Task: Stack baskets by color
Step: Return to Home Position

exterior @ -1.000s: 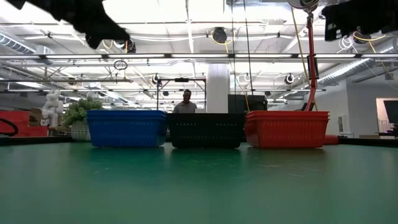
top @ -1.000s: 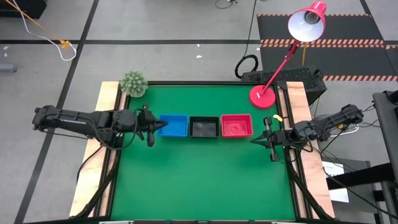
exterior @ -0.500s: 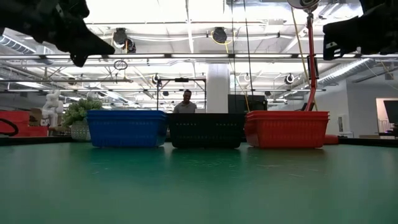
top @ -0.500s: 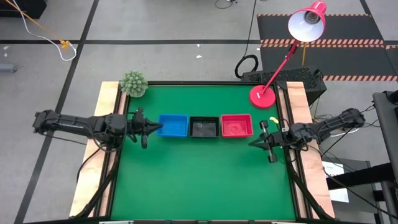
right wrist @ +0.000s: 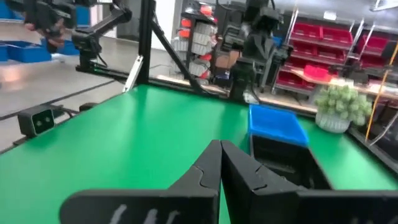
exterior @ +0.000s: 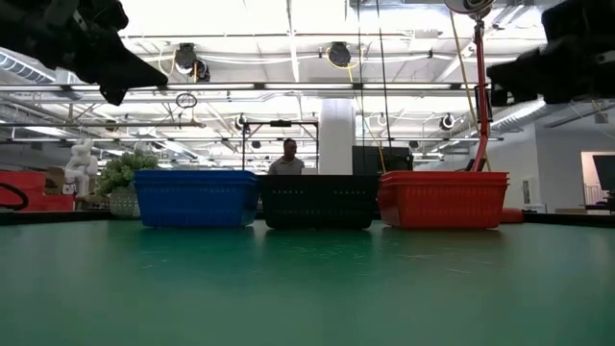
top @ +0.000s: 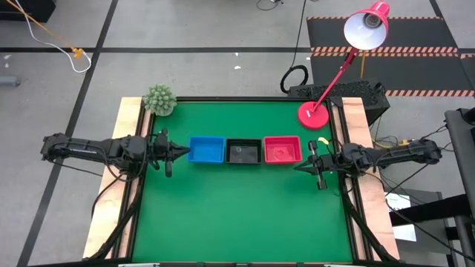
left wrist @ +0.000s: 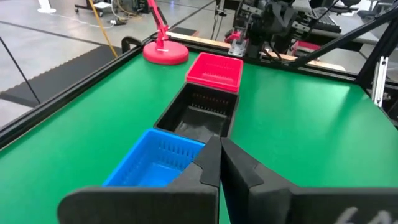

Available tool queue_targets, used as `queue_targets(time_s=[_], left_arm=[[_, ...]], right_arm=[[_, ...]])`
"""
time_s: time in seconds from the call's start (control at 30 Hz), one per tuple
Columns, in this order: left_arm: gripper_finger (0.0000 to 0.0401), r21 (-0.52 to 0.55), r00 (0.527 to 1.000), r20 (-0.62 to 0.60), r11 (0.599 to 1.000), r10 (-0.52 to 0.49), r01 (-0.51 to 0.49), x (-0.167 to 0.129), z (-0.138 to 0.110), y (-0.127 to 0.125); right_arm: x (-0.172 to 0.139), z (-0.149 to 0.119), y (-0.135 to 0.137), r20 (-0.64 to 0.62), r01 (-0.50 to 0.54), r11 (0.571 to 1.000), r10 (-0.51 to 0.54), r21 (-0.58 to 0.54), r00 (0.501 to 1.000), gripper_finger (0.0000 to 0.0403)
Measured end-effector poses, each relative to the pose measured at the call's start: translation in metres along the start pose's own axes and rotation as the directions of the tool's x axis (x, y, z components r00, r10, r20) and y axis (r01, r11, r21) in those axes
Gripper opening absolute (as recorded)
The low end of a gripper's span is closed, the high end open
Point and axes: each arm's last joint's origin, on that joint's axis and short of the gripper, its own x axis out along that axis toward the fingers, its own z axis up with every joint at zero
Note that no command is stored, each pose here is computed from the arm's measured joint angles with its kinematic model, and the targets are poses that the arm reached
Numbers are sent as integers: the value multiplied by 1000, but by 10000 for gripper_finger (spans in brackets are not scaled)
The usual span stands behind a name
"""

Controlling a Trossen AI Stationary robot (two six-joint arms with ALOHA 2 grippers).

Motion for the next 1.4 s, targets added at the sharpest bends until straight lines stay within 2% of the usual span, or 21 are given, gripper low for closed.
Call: queue_targets(time_s=[0.1, 0.33, 0.77, 1.0, 1.27, 1.4], left_arm=[[5, 4, 1000, -3, 1000, 0, 0, 0, 0, 0], [5, 5, 1000, -10, 1000, 2, -2, 0, -1, 0], [4, 7, 1000, 24, 1000, 0, -1, -5, 1, 1], [3, 5, 999, 49, 1000, 1, -1, -10, 3, 2], [4, 49, 998, 55, 999, -12, 9, -16, 2, 3], [3, 56, 1000, 26, 998, -8, 7, -20, -2, 5]], right_arm=[[0, 5, -3, 67, 2, 1000, -4, 22, 998, 0], [-2, 4, -4, 65, 34, 999, -36, 30, 997, 0], [-22, 19, -5, 239, 110, 994, -104, -12, 965, 0], [-22, 18, -6, 229, 132, 990, -119, -45, 966, 0], [-20, 6, -4, 109, 101, 995, -99, -12, 989, 0], [-20, 4, -4, 88, 100, 994, -96, -48, 991, 0]])
